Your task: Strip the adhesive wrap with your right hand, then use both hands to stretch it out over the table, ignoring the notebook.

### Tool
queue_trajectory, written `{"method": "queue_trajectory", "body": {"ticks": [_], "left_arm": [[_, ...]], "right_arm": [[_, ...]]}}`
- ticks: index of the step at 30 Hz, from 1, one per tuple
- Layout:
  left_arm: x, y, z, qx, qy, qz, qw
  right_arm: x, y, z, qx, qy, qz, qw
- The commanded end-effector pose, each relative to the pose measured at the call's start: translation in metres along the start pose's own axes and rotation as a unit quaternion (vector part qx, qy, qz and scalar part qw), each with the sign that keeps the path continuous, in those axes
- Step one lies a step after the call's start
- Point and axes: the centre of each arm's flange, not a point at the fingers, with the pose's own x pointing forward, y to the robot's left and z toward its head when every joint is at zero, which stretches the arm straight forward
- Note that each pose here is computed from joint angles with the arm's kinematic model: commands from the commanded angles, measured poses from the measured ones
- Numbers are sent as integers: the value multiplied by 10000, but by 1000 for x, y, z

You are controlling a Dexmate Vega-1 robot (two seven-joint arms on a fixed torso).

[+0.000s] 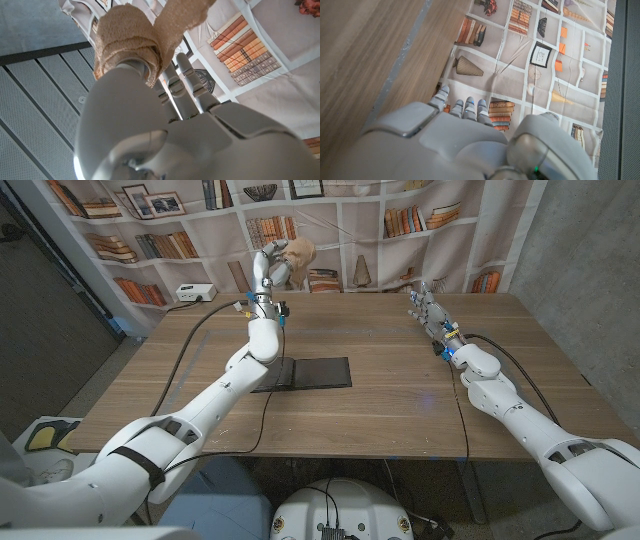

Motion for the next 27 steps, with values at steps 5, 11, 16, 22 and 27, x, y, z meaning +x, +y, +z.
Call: {"method": "queue_trajectory", "body": {"ticks": [5, 11, 16, 22, 27], "left_arm": [[0, -5, 1, -1431, 309, -157, 9891], [-1, -4, -6, -2113, 634, -166, 9752], [-4, -7, -13, -3001, 1010, -110, 9485], [-7, -9, -16, -3270, 1149, -145, 9379], [-9, -8, -18, -3434, 1235, -180, 9308]], "right_arm": [[-4, 4, -1, -8, 54, 3, 10000], [-6, 4, 1, -55, 72, 20, 10000], [-6, 5, 3, -65, 79, 21, 9999], [-6, 6, 5, -110, 77, 28, 9999], [-8, 7, 6, -110, 84, 21, 9999]]}}
